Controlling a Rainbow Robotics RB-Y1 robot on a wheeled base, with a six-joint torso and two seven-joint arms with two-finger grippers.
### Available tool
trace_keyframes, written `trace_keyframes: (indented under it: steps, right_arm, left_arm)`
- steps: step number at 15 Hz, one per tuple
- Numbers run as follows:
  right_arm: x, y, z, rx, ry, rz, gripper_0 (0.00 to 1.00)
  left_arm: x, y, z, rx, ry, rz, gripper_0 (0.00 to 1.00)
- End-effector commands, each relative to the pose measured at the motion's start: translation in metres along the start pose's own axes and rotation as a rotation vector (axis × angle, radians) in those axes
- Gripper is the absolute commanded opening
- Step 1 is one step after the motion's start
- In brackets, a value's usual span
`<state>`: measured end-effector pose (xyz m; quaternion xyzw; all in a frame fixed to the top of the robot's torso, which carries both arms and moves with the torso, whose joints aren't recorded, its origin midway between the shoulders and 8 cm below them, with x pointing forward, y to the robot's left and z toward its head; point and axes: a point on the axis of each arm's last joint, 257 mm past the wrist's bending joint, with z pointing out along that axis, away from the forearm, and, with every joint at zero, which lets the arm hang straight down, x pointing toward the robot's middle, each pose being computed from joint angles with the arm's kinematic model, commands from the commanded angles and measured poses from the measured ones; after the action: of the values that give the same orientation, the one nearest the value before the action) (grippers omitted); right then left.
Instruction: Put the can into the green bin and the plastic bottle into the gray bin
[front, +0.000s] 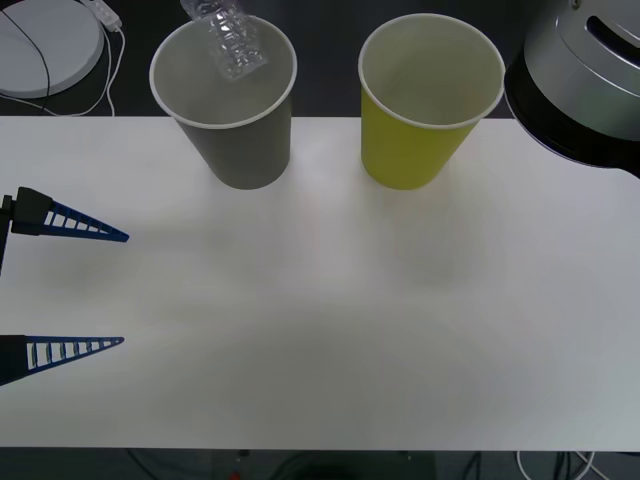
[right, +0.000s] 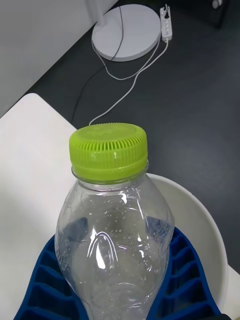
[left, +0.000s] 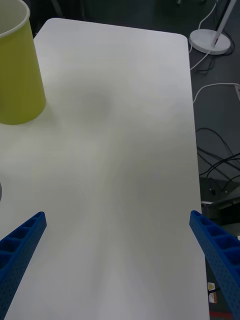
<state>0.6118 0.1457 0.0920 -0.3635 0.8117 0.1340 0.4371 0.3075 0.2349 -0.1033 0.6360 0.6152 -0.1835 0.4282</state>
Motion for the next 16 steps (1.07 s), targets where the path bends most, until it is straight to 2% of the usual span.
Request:
trace_keyframes:
  steps: [1, 5, 6, 7, 8, 9, 10, 16]
  right_arm:
    - [0.0005, 0.0036, 0.0012, -0.004, 0.002, -0.005, 0.0]
    - [0.0012, 0.0056, 0.0023, -0.005, 0.005, -0.009, 0.0]
    - [0.0013, 0.005, 0.0022, -0.004, 0.004, -0.008, 0.1]
    - [0.0016, 0.0053, 0.0024, -0.004, 0.005, -0.01, 0.48]
    - [0.0022, 0.0047, 0.0027, -0.002, 0.007, -0.012, 0.73]
    - [0.0035, 0.0039, 0.0031, 0.001, 0.011, -0.014, 0.92]
    - [0.0044, 0.0031, 0.0034, 0.004, 0.013, -0.018, 1.0]
    - [0.0044, 0.0049, 0.0037, 0.001, 0.014, -0.021, 1.0]
  left_arm:
    - [0.0, 0.0, 0.0, 0.0, 0.0, 0.0, 1.0]
    - [0.0, 0.0, 0.0, 0.0, 0.0, 0.0, 1.0]
    - [0.0, 0.0, 0.0, 0.0, 0.0, 0.0, 1.0]
    - [0.0, 0.0, 0.0, 0.0, 0.0, 0.0, 1.0]
    - [0.0, 0.0, 0.0, 0.0, 0.0, 0.0, 1.0]
    - [0.0, 0.0, 0.0, 0.0, 0.0, 0.0, 1.0]
    - [0.0, 0.0, 0.0, 0.0, 0.0, 0.0, 1.0]
    - [0.0, 0.0, 0.0, 0.0, 0.0, 0.0, 1.0]
